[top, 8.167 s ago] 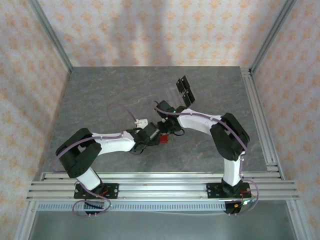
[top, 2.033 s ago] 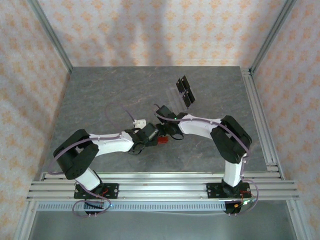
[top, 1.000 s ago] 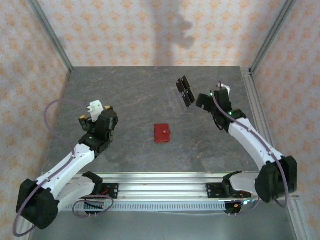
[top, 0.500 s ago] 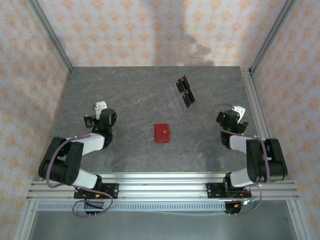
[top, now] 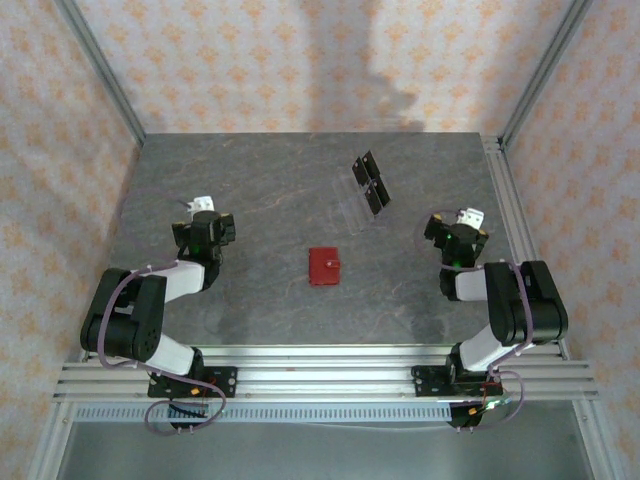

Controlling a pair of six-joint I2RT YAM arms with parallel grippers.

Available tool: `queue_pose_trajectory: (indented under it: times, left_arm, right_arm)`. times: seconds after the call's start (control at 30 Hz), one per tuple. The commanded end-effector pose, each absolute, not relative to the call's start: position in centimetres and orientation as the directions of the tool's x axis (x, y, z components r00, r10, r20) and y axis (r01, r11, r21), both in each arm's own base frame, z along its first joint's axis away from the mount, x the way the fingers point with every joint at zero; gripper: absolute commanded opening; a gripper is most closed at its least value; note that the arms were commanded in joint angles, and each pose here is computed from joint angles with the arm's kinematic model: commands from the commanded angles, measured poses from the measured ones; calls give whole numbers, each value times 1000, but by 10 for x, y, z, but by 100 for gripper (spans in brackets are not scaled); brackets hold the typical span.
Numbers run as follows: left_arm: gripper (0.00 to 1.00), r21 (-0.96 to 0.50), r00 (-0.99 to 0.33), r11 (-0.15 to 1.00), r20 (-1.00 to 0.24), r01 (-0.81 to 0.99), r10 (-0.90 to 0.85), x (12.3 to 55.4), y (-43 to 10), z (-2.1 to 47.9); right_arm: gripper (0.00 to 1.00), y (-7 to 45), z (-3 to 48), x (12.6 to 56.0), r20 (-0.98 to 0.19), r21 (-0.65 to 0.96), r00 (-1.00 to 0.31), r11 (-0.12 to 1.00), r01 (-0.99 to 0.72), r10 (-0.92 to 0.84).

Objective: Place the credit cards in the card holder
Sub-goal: Reset both arms

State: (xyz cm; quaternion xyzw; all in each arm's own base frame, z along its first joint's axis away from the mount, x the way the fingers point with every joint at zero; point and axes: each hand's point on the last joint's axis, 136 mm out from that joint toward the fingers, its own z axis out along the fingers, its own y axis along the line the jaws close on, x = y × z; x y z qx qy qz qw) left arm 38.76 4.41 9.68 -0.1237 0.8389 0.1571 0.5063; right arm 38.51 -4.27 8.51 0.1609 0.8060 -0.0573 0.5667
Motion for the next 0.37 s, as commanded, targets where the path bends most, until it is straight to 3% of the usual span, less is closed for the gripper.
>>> queue_pose_trajectory:
  times: [0.0,0.33]
  left_arm:
    - [100,132,-432,925,-901,-357,-38,395,42,106]
    - [100,135,-436,925,-899,-355,-36,396,42,106]
  right_arm:
    - [99,-43,97,386,-950,104,-248,940,326,191]
    - [99,-42,94,390,-942,94,-277,943,320,188]
